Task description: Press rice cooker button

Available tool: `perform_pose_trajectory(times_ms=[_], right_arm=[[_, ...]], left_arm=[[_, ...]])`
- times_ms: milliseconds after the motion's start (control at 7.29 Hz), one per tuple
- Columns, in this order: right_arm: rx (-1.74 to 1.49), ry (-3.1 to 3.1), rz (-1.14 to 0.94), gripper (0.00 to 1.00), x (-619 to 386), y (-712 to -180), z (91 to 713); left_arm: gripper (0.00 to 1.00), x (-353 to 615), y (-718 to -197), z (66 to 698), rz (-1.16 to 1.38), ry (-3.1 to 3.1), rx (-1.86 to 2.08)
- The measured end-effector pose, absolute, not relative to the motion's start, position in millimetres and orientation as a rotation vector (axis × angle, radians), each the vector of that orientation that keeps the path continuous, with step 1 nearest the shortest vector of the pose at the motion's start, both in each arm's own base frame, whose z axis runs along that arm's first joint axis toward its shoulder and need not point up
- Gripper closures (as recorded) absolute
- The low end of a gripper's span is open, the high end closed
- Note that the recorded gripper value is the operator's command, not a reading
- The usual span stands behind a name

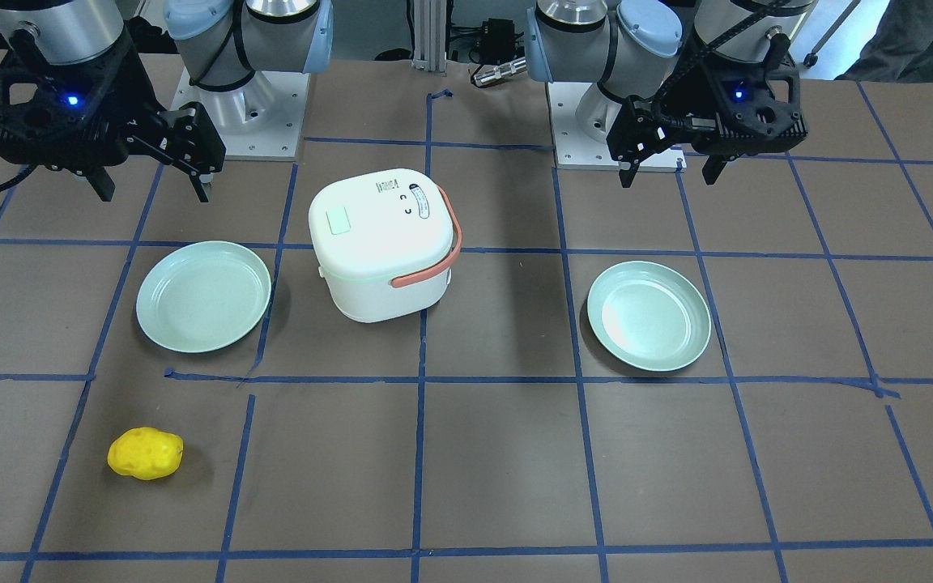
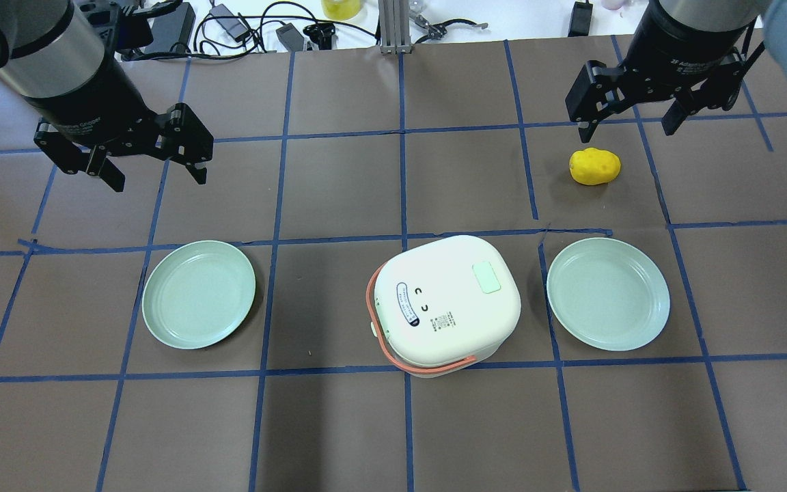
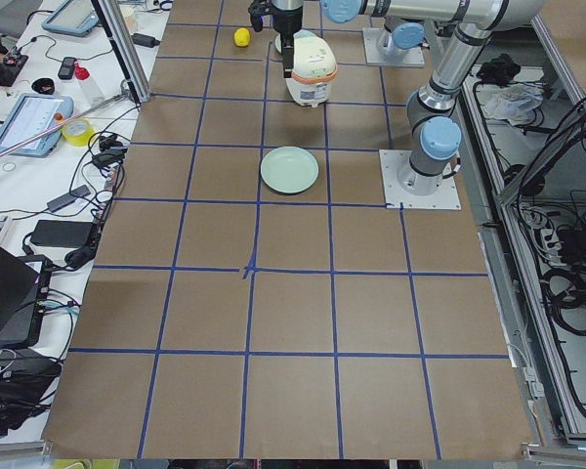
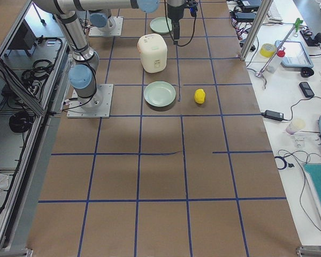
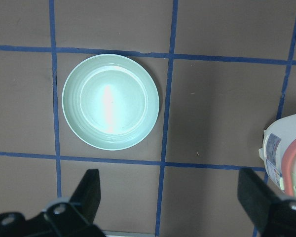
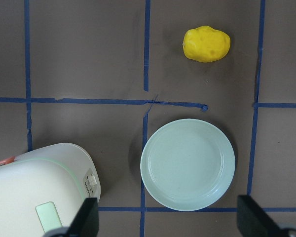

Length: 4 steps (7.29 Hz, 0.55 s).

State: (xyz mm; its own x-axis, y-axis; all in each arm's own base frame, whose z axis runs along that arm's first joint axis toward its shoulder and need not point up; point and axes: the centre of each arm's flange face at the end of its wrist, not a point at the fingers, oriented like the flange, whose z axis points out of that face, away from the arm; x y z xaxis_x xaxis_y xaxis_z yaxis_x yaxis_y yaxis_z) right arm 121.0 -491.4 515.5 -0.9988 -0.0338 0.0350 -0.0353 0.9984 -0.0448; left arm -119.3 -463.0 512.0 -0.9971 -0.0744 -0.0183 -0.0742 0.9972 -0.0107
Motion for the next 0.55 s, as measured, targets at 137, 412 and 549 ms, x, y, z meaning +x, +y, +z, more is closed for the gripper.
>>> perform_pose_trajectory(times_ms=[137,412,549], right_arm=[[0.055,-3.101,0.062,0.00,120.6,-492.2,513.1],[0.042,-3.099,0.056,0.00,120.4,-493.3,511.5],[0.037,-3.102,0.058,0.00,120.9,-492.9,512.0]], left_arm=[[0.00,-119.3,-463.0,512.0,-0.016,3.121,-0.116],[0.00,-119.3,-463.0,512.1,-0.016,3.121,-0.116],[0.00,-119.3,-463.0,512.1,-0.016,3.121,-0.116]])
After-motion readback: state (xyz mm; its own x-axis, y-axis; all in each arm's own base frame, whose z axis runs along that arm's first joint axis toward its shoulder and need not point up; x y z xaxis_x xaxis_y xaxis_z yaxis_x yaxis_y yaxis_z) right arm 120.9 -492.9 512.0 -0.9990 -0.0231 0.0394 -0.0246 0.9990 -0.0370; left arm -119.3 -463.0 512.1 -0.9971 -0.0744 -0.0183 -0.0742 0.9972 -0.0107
